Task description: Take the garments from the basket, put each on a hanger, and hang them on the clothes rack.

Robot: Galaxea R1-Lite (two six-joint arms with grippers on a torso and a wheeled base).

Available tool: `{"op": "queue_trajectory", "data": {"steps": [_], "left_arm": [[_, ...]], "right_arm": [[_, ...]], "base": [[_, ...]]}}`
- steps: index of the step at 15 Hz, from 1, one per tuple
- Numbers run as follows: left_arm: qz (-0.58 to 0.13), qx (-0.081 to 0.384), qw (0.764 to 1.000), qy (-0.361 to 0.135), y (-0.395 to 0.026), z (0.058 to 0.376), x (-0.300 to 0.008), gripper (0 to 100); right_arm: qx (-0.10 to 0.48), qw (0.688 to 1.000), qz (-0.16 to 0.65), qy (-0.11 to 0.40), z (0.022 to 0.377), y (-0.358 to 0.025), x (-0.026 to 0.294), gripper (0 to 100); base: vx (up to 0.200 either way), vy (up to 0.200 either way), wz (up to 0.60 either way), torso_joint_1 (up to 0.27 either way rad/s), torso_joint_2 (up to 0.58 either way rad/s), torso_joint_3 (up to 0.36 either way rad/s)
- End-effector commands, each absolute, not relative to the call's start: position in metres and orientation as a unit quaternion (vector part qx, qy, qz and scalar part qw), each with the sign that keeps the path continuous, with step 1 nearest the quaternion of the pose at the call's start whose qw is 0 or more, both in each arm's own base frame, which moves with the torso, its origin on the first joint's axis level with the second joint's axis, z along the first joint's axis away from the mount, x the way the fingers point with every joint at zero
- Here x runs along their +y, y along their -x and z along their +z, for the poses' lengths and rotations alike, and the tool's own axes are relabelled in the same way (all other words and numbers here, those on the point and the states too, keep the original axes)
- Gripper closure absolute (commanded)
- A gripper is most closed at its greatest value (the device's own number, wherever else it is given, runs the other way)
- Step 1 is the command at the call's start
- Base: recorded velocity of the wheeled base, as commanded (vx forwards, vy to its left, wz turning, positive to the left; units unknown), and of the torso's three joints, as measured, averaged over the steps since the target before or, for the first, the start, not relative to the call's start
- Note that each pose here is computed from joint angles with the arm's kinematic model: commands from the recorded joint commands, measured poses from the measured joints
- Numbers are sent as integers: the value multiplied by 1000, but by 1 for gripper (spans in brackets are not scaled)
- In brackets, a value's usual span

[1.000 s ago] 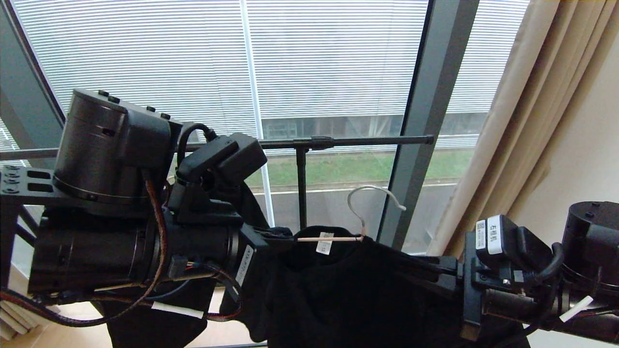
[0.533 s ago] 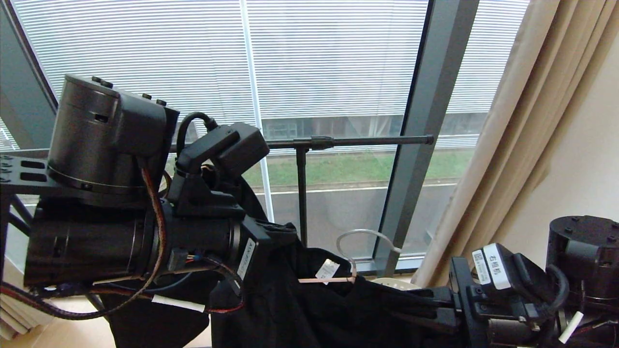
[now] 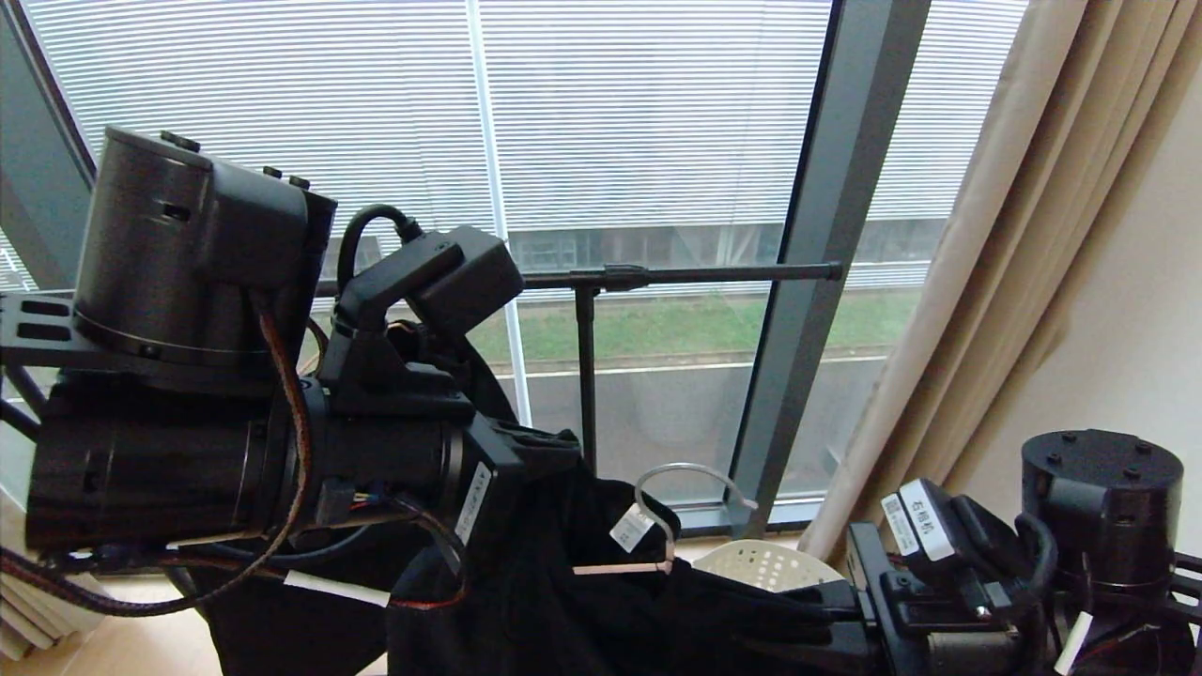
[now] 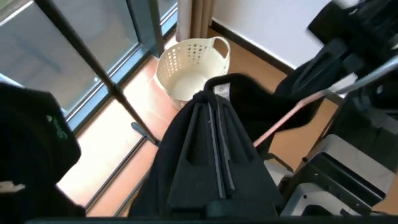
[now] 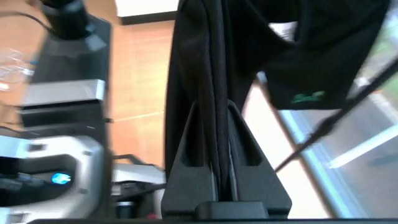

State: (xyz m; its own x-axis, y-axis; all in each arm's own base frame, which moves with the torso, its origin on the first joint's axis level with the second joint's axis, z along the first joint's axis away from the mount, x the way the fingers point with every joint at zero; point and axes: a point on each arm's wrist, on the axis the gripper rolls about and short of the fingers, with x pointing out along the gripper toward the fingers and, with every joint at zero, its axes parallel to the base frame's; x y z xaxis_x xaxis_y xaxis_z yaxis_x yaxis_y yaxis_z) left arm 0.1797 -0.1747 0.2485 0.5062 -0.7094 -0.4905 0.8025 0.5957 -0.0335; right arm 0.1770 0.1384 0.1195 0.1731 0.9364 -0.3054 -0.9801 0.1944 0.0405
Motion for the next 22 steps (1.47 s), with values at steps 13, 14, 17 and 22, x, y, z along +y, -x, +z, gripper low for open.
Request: {"op": "queue_trajectory", "data": {"steps": [13,14,17,22], "left_arm": [[-472,243,842,-92,-167,252,-179,100],[-472,244,842,-93,-166,251,-178,0],[-472,240,843,-93,-167,253,-179,0],[-453,234,856,-85,-164,256,-160,0]], "right_arm": [[75,780,621,-16,130,-186,146,100],[72,781,620,-16,131,-186,146,100],[73,782,619,-16,130,-187,146,100],[75,788,611,-17,129,-190,141,100]], "base": [[0,0,0,0,0,0],[0,0,0,0,0,0],[0,0,0,0,0,0],[0,0,0,0,0,0]]}}
